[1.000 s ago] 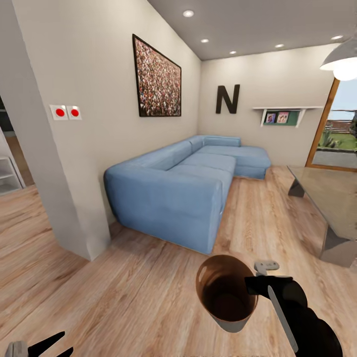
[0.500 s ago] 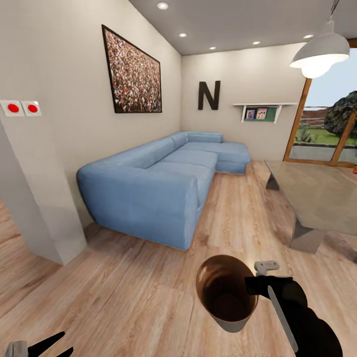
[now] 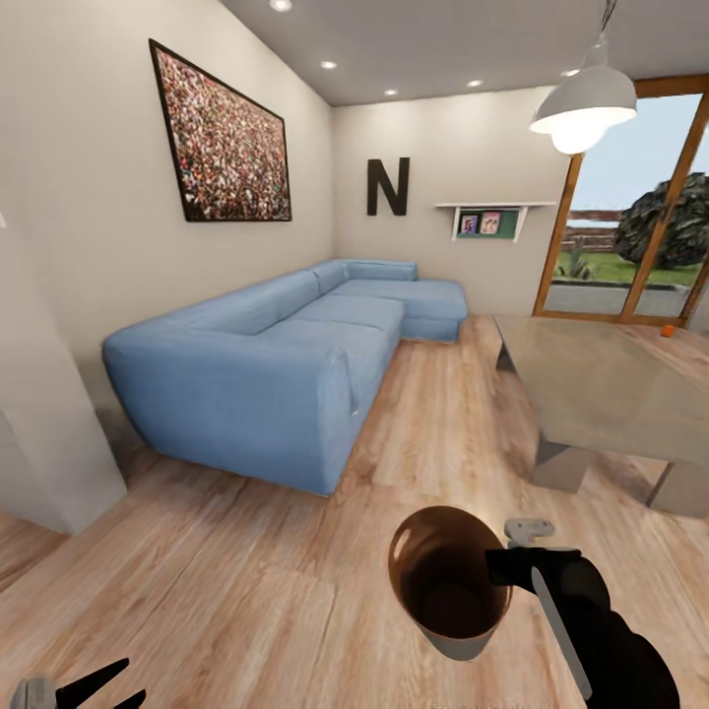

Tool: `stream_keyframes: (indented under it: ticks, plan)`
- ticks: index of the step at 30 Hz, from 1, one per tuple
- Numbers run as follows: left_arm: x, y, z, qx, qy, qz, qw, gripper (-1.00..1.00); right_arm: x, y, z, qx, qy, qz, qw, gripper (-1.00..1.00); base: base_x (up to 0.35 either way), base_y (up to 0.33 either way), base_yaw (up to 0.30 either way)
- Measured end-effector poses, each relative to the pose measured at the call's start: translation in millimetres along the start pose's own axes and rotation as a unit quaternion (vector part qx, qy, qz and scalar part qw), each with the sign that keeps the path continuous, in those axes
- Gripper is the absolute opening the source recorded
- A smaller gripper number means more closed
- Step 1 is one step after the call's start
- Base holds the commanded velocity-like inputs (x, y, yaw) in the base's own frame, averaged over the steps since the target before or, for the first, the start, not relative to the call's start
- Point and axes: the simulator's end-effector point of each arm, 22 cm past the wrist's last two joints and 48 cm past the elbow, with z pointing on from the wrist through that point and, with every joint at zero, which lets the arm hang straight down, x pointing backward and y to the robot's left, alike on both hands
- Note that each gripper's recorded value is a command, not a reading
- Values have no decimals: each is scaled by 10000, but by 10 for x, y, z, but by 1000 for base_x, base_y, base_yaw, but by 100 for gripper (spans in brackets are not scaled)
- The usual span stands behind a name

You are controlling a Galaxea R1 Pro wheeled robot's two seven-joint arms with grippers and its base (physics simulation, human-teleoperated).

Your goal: Put the three can of soda from the living room inside the tash can in the kitchen.

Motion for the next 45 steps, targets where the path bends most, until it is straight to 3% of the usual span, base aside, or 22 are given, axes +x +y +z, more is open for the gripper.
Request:
stream_keyframes:
  ticks: [20, 45]
  plan:
    - [1, -1, 1, 2, 1, 0, 10000, 100, 23, -4, 11, 9, 31, -9, 10000, -100, 13, -345, -290]
    - [2, 3, 1, -7, 3, 0, 10000, 100, 20, 3, 11, -3, 27, -2, 10000, -100, 243, -258, -300]
